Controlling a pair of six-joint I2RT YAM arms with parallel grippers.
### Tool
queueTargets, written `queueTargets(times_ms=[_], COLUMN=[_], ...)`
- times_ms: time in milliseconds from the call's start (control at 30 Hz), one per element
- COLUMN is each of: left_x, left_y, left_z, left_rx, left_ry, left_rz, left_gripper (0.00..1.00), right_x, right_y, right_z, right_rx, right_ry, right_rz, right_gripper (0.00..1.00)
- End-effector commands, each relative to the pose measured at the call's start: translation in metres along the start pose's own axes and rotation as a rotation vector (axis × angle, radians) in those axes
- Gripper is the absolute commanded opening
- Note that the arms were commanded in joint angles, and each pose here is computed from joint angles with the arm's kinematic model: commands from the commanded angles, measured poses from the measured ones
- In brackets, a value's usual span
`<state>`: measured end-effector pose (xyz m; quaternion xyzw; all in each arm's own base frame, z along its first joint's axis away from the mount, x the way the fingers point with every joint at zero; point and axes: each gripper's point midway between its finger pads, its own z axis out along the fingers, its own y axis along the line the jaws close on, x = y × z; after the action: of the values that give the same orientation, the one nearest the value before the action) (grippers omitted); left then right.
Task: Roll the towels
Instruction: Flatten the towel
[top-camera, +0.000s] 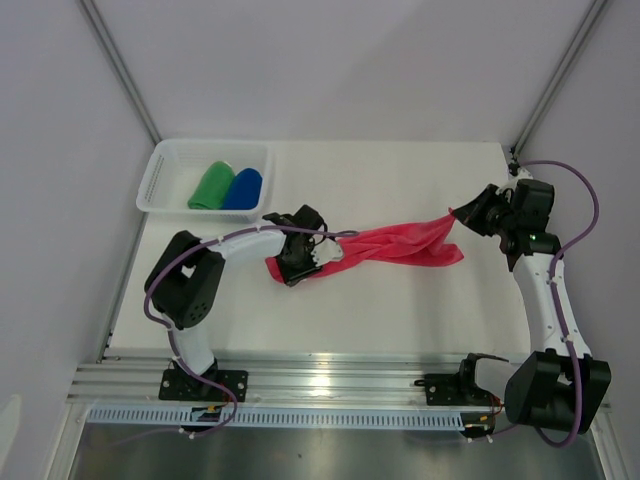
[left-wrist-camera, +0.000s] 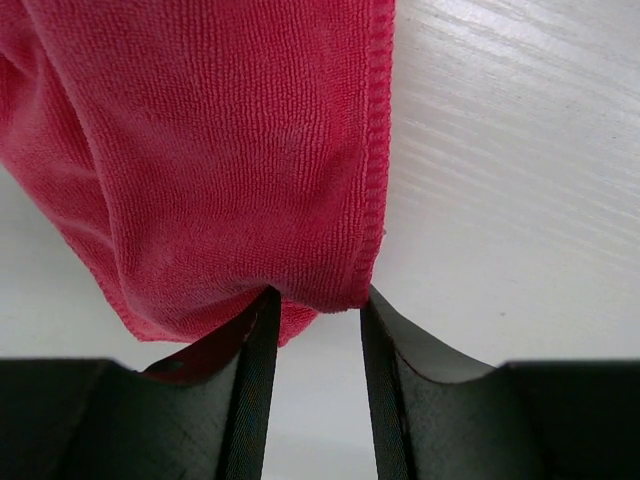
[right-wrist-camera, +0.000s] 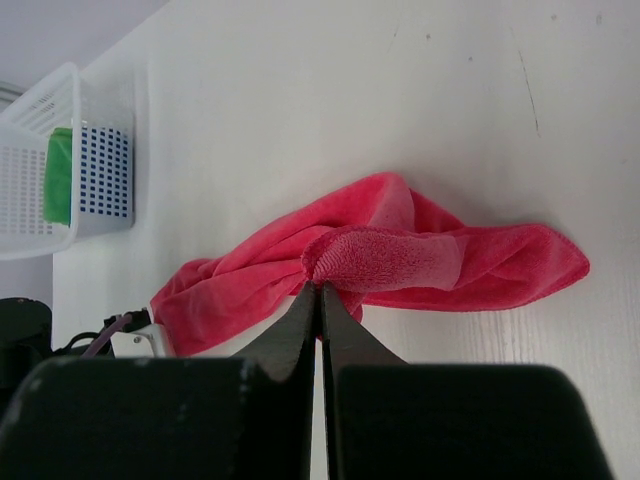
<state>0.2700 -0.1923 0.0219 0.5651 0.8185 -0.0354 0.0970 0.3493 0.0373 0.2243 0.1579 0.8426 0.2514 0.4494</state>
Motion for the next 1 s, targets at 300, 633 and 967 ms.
queueTargets(times_ms=[300, 633, 967], left_x=[-0.025, -0.031, -0.028], left_y=[0.025, 0.043, 0.048], left_z=[-0.03, -0.042, -0.047], left_rx=[-0.119, -0.194, -0.197], left_ry=[-0.086, -0.1, -0.095], left_rz=[0.002, -0.003, -0.01], left_gripper=[0.34, 0.38, 0.48], right_x=[-0.011, -0.01, -0.007], right_y=[0.008, 0.008, 0.005], right_z=[-0.011, -0.014, -0.016], right_rx=[-0.034, -0.038, -0.03], right_ry=[-0.042, -0.043, -0.038], right_rz=[-0.038, -0.043, -0.042], right_gripper=[0.0, 0.0, 0.0])
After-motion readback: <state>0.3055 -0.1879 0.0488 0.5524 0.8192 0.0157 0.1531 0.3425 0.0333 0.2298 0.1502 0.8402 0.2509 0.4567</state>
